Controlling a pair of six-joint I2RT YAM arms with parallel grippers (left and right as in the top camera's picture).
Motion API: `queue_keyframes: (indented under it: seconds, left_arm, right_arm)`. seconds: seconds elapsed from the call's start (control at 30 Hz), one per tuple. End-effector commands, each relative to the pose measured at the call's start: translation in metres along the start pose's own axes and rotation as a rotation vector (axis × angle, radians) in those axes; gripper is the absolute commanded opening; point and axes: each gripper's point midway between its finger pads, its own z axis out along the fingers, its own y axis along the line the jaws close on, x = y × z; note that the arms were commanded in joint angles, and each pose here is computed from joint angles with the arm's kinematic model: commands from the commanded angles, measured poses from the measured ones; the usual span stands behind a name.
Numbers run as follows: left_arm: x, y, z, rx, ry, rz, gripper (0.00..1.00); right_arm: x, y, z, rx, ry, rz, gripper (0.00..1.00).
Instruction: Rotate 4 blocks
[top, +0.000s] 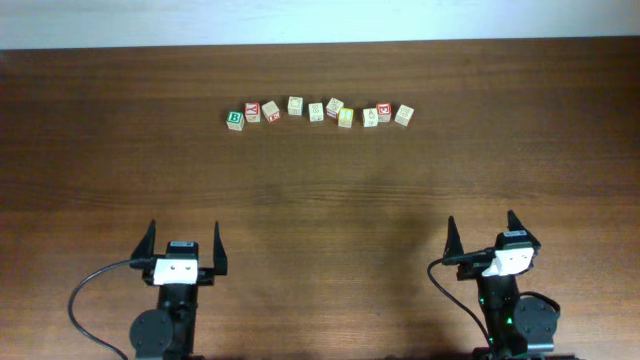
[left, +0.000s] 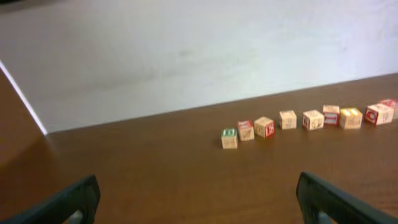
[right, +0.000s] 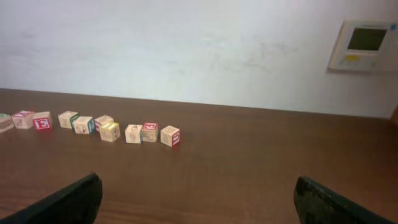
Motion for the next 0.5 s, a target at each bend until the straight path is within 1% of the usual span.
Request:
queue_keyframes:
  seconds: [0.0,0.17,0.27,0.37,0.43,0.47]
  left_arm:
    - [-0.016,0.002,-0.001,0.000,-0.034,-0.022,0.99]
    - [-0.056,0.009,0.001,-0.002,-0.046,-0.020,0.99]
    - [-0.081,0.012,0.014,0.016,-0.012,-0.021,0.99]
    - [-0.115,0.005,0.042,0.097,0.039,-0.023,0.99]
    - [-0.124,0.001,0.060,0.139,0.104,-0.027,0.99]
    - [-0.129,-0.002,0.073,0.174,0.162,-0.033,0.99]
  right_arm:
    - [-0.024,0.004,-0.004,-0.031,-0.055,0.025,0.98]
    - [-0.083,0.003,-0.018,-0.028,-0.172,0.014,0.98]
    - [-0.104,0.005,-0.019,-0.047,-0.183,0.010,0.98]
    - [-0.111,0.017,0.001,-0.129,-0.080,0.019,0.98]
    - [-0.114,0.026,0.020,-0.200,0.003,0.032,0.98]
    - [-0.117,0.032,0.035,-0.244,0.066,0.045,0.98]
